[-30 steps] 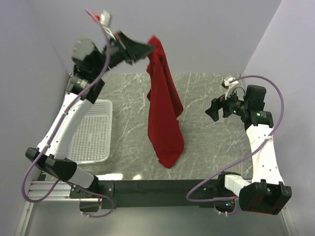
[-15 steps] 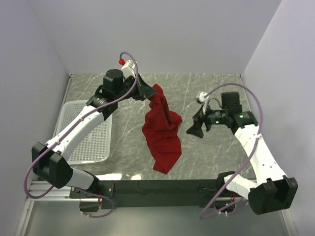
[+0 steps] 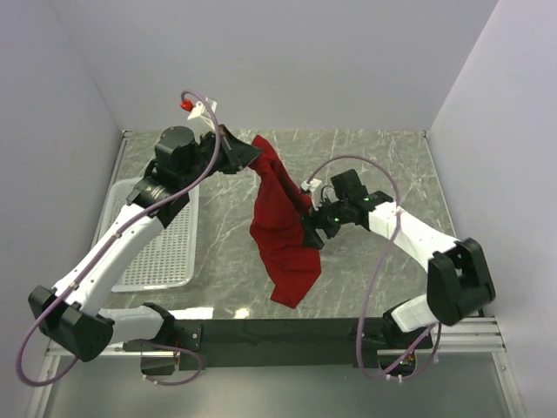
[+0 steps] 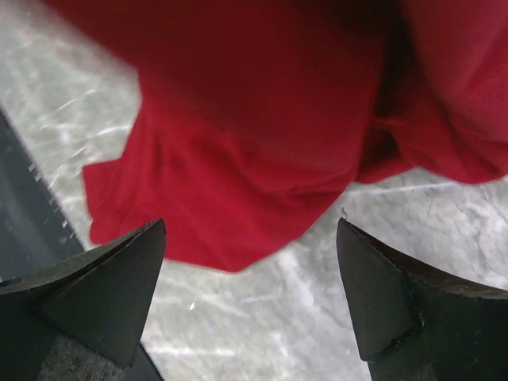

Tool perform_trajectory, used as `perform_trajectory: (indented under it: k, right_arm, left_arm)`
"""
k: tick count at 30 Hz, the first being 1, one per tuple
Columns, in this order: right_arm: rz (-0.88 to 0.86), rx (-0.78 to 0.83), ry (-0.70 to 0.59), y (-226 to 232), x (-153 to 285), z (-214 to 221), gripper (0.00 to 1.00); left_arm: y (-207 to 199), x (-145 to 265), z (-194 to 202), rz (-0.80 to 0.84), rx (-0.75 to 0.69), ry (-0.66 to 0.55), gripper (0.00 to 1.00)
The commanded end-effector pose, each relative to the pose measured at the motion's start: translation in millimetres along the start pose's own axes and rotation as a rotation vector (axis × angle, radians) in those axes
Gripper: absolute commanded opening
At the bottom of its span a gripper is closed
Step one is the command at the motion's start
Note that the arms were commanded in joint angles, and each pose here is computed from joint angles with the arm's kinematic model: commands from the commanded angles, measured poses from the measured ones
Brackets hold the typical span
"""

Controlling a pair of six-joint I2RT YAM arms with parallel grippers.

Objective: Fold and stack the t-shirts
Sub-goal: Move the tshirt to the center of the board

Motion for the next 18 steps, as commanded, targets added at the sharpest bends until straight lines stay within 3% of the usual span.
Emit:
perform_trajectory:
  k: [1,5,8,11,12,13,14,15,16,18]
  right_arm:
    - [0.061,-0.03,-0.074,-16,-11,-36,0.93]
    - [0.01,-0.102,-0.083,-15,-28,-47,0.93]
    - [-0.042,-0.138,-0.061,-11,-41,-51,0.86]
    - [-0.086,-0.147,-0.035,-6,-47,-50,0.67]
    - [-0.106,-0.133,-0.037,-3,-44,-55,0.46]
    - [-0.114,-0.101,-0.04,0,-38,-58,0.35]
    - [-0.121,-0.097,-0.03,4,-28,-56,0.15]
    - [-0.119,-0.077,-0.046,5,-18,-60,0.06]
    - [-0.123,-0.019,-0.073,8,8,-64,0.0]
    - [-0.126,0.1,-0.142,19,50,-80,0.0]
  left_arm:
    - [-18,21,-33,0.008,-0.057,-0.111,0.01]
    - [-19,29,-36,0.0,-0.056,-0.124,0.01]
    - [-19,32,-35,-0.003,-0.052,-0.128,0.01]
    - [-18,37,-35,-0.013,-0.05,-0.134,0.01]
    - [-19,40,-37,-0.018,-0.052,-0.142,0.01]
    - [-15,42,-37,-0.039,-0.055,-0.143,0.01]
    - [-16,47,-39,-0.047,-0.059,-0.152,0.01]
    - [-15,50,-40,-0.057,-0.063,-0.156,0.01]
    - [-11,53,-43,-0.085,-0.072,-0.173,0.01]
    - [-11,64,-46,-0.101,-0.083,-0.192,0.01]
Point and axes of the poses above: each gripper's point midway between its finger pads, its own x axis back along the fingers, its own y axis along the line the jaws close on, z = x × y, the point moved 1 cm from there along x, back along the fingers, and after that the axes turned 5 degrees about -x, right-handed, at the moved point
